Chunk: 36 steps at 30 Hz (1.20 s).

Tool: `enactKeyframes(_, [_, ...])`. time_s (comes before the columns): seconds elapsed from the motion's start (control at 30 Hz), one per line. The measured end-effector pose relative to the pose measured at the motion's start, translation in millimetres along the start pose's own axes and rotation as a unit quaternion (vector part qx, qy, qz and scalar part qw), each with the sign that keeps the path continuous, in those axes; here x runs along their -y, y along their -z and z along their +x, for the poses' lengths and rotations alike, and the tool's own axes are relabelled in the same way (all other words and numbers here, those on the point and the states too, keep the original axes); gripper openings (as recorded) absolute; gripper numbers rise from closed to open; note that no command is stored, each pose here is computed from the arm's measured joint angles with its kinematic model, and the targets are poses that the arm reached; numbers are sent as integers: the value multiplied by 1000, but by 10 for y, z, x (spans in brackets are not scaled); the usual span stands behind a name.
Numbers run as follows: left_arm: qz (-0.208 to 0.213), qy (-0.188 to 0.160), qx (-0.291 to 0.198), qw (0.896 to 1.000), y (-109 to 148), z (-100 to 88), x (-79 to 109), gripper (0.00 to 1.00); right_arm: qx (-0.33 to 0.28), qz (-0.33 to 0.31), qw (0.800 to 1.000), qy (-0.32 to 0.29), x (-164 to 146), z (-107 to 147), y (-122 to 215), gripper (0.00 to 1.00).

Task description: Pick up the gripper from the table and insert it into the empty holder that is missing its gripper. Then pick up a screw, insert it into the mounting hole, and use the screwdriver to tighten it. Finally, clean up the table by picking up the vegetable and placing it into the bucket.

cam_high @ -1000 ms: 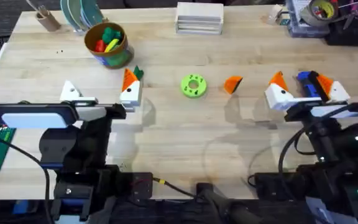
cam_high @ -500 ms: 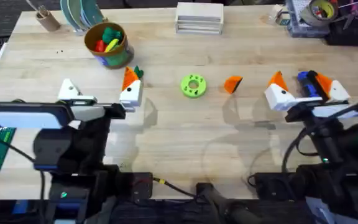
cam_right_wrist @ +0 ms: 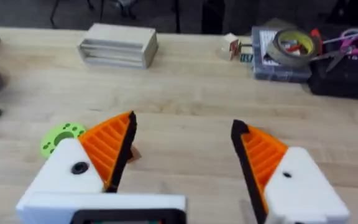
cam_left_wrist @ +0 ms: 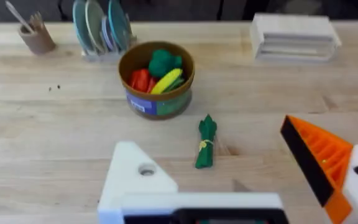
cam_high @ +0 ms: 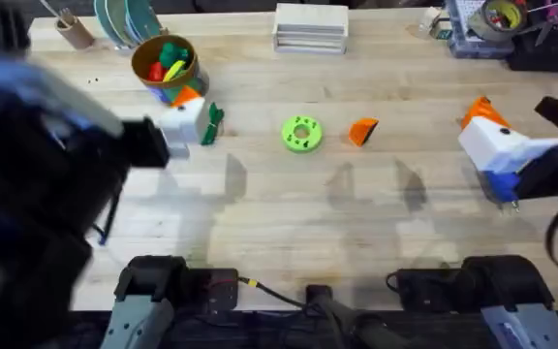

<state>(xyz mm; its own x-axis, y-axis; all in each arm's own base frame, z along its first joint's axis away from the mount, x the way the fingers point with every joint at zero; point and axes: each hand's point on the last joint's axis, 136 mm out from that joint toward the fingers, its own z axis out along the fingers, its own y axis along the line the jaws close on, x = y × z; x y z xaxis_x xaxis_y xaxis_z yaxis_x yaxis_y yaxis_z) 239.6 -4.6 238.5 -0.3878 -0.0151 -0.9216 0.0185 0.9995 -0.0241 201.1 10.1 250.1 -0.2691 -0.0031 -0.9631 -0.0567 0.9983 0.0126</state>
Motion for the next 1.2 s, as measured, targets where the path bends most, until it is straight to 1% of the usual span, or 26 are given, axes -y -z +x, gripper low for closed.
enactKeyframes(0.13, [-1,2,-60,998,-150,-143,-2,993,-51,0,999,-3,1,-52,-34,991])
enactKeyframes(0.2, [-1,2,-77,997,-244,-207,-4,993,-76,-1,997,-4,2,-56,-67,991])
enactKeyframes(0.23, [-2,2,-85,996,-300,-224,-5,993,-86,-1,996,-4,3,-58,-85,992])
enactKeyframes(0.3, [-2,3,-107,994,-421,-187,-9,992,-99,-1,995,-5,5,-68,-120,991])
enactKeyframes(0.4, [-3,4,-150,989,-589,-11,-16,993,-106,-1,994,-6,6,-66,-152,991])
enactKeyframes(0.57, [-2,6,-218,976,-834,301,-22,993,-109,-1,994,-6,7,-55,-147,992])
enactKeyframes(0.63, [7,9,-243,970,-918,427,8,994,-109,-1,994,-6,6,-53,-146,992])
enactKeyframes(0.67, [28,17,-279,960,-1026,610,79,993,-110,-1,994,-6,6,-51,-146,991])
enactKeyframes(0.83, [45,27,-336,940,-1171,929,137,992,-110,-1,994,-6,6,-50,-145,991])
enactKeyframes(0.97, [47,31,-368,928,-1243,1118,145,992,-110,-1,994,-6,7,-49,-146,991])
enactKeyframes(1.0, [47,33,-373,926,-1251,1145,145,959,-110,-1,994,-6,6,-49,-146,991])
enactKeyframes(1.03, [47,33,-376,925,-1257,1162,147,889,-110,-1,994,-6,6,-50,-145,991])
enactKeyframes(1.07, [47,35,-376,925,-1262,1168,149,763,-110,-1,994,-6,6,-50,-145,991])
enactKeyframes(1.2, [49,35,-377,924,-1258,1168,154,148,-110,-1,994,-6,6,-49,-145,991])
